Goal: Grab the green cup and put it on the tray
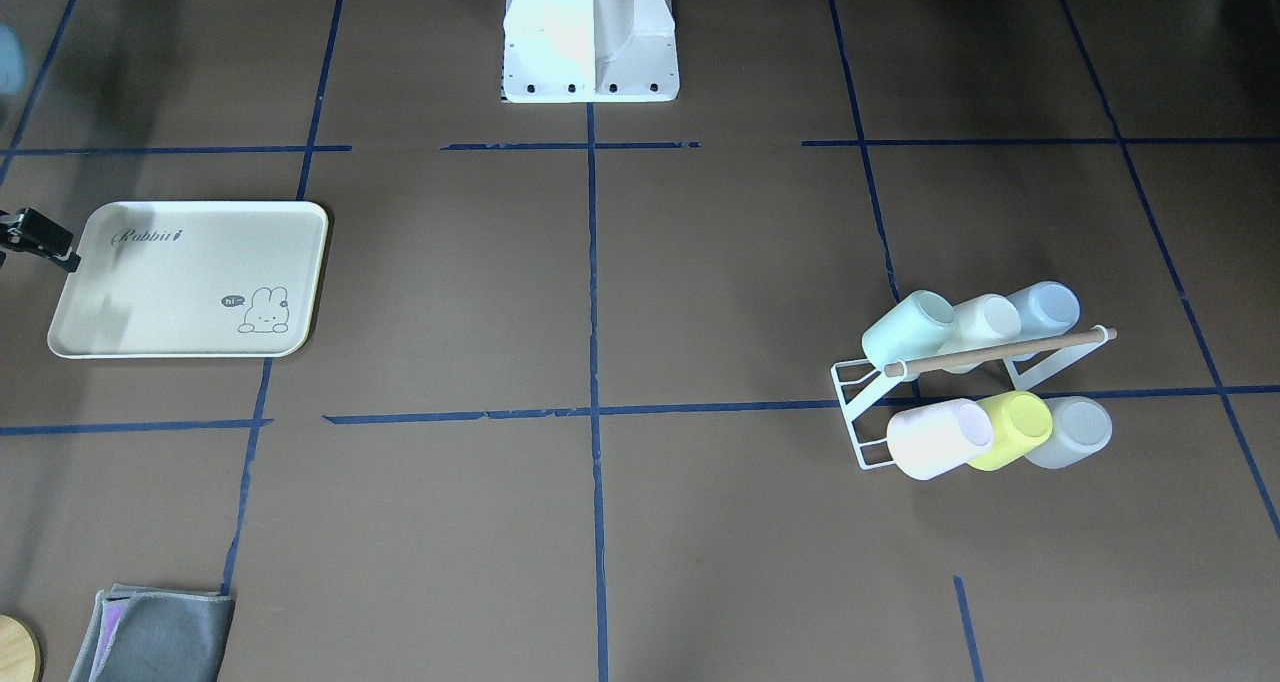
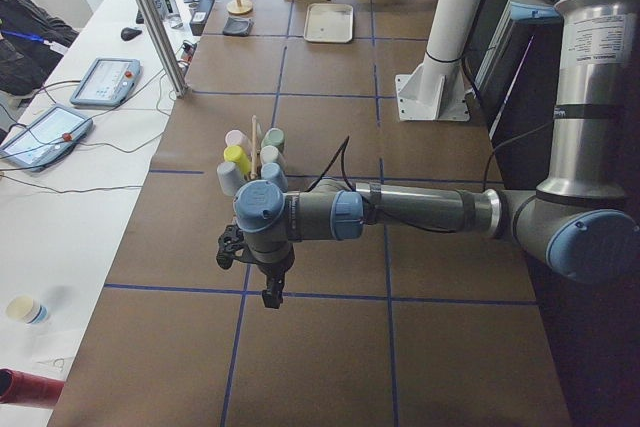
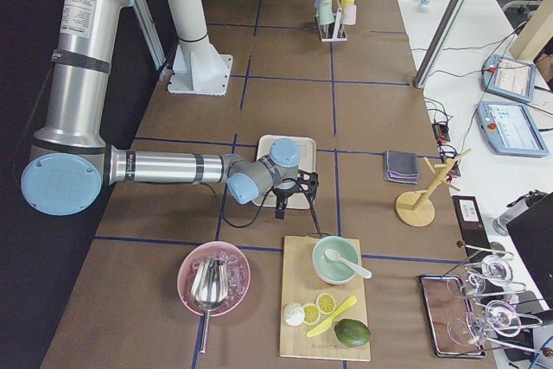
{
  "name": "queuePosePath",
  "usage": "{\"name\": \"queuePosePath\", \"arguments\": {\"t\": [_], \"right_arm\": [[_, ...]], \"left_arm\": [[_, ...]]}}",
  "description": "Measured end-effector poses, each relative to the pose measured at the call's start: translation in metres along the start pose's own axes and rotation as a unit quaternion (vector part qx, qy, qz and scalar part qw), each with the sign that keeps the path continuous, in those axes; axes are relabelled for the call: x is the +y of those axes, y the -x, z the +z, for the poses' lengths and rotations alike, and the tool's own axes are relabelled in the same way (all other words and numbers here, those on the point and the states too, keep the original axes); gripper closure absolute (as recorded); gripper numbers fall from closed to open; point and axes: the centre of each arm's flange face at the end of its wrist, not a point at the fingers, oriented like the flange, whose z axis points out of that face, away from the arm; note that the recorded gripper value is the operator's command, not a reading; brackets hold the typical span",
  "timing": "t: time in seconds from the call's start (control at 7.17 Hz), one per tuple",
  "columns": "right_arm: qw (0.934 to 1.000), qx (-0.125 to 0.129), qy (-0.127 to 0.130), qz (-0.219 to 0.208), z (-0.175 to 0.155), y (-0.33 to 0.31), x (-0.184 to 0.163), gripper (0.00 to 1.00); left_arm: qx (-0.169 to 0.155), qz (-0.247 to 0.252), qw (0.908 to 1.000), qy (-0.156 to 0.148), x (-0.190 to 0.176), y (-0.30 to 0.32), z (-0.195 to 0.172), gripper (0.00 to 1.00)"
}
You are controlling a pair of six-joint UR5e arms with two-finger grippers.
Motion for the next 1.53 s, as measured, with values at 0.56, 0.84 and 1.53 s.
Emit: {"name": "queuePosePath", "arguments": {"t": [0.56, 0.84, 1.53], "right_arm": [[0.9996, 0.006, 0.023, -0.012, 0.021, 0.007, 0.009, 0.01], [0.9994, 0.012, 0.030, -0.010, 0.029, 0.000, 0.010, 0.01], [0.9993, 0.013, 0.033, -0.008, 0.032, -0.002, 0.010, 0.60]], "left_arm": [[0.000, 0.001, 1.0000, -0.001, -0.001, 0.000, -0.001, 0.00], [0.000, 0.002, 1.0000, -0.001, -0.001, -0.001, -0.001, 0.00], [0.000, 0.005, 1.0000, -0.002, -0.005, -0.001, -0.002, 0.00]]}}
